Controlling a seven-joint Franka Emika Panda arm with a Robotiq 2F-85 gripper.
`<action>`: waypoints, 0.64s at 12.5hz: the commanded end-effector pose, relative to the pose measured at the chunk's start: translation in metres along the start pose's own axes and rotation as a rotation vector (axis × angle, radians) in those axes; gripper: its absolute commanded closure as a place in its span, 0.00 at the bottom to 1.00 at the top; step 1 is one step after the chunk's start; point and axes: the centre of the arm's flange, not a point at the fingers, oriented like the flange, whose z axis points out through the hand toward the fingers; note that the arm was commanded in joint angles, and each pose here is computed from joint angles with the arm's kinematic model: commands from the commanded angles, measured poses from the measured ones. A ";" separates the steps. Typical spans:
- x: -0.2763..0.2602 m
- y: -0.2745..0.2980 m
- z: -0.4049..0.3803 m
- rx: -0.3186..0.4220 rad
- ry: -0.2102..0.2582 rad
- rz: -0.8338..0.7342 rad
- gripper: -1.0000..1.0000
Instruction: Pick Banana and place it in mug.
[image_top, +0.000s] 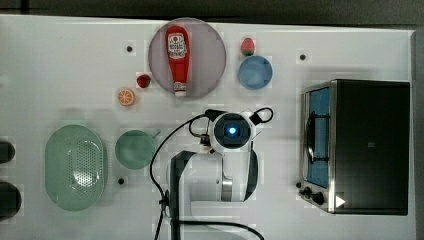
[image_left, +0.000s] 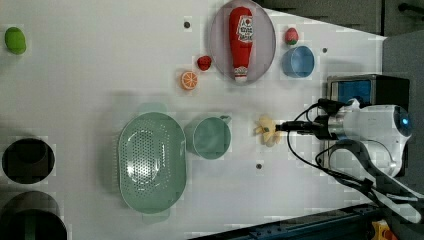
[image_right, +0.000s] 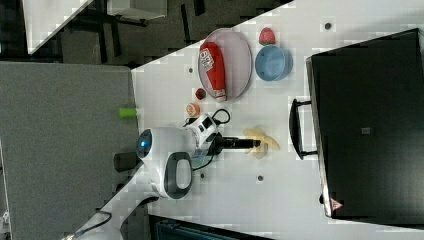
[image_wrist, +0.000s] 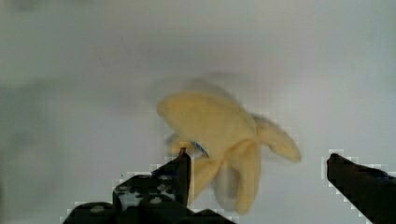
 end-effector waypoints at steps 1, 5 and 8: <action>-0.007 0.000 0.036 0.006 -0.023 -0.041 0.00; -0.006 -0.002 0.055 0.011 0.024 -0.040 0.15; -0.005 0.000 0.052 0.012 0.042 -0.035 0.54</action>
